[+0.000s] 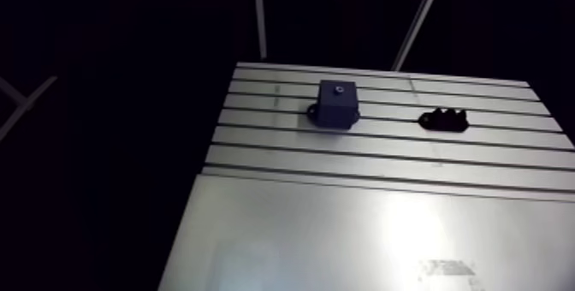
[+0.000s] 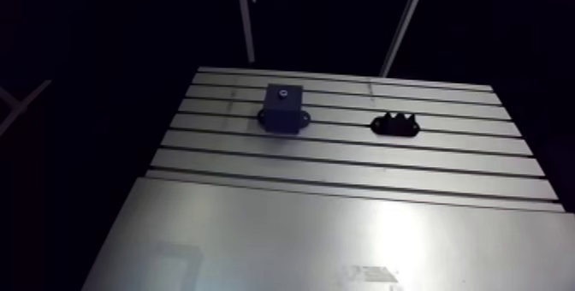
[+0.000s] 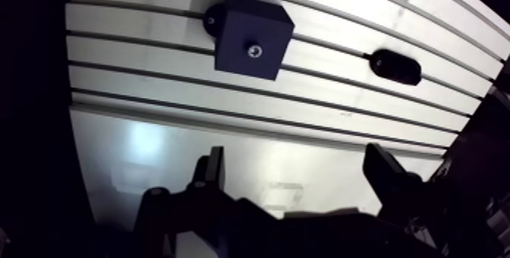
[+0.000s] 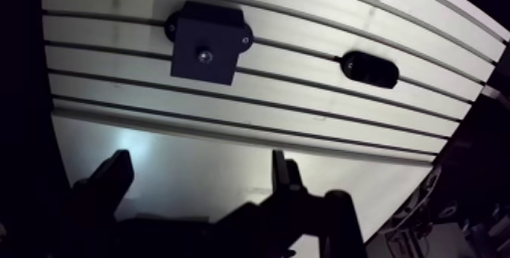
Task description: Pick up the M10 bolt and insert it into the hole until fully seated.
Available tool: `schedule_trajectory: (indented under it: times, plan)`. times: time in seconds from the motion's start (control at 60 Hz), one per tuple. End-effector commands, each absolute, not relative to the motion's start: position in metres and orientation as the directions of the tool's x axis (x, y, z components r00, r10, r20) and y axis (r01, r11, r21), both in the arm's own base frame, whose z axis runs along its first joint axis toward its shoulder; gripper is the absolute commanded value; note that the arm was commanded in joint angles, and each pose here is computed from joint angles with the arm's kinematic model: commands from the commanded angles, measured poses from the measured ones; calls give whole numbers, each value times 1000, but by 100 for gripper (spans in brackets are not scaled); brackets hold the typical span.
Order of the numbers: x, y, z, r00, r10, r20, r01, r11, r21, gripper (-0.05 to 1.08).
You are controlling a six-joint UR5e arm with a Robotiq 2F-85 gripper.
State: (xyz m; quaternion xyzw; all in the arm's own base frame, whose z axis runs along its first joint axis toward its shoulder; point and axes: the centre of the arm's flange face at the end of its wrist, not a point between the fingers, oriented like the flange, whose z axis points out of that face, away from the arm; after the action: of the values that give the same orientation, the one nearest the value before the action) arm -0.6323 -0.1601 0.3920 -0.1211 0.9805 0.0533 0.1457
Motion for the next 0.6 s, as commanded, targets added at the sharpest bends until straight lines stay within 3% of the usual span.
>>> schedule_trajectory:
  times: [0.017, 0.35, 0.6]
  plan:
    - [-579, -125, 434, -958, -149, -244, -171, 983, 73, 0]
    - [-531, -101, 442, -967, -92, -237, -110, 992, 65, 0]
    - [-504, -103, 470, -984, -66, -166, -78, 994, 70, 0]
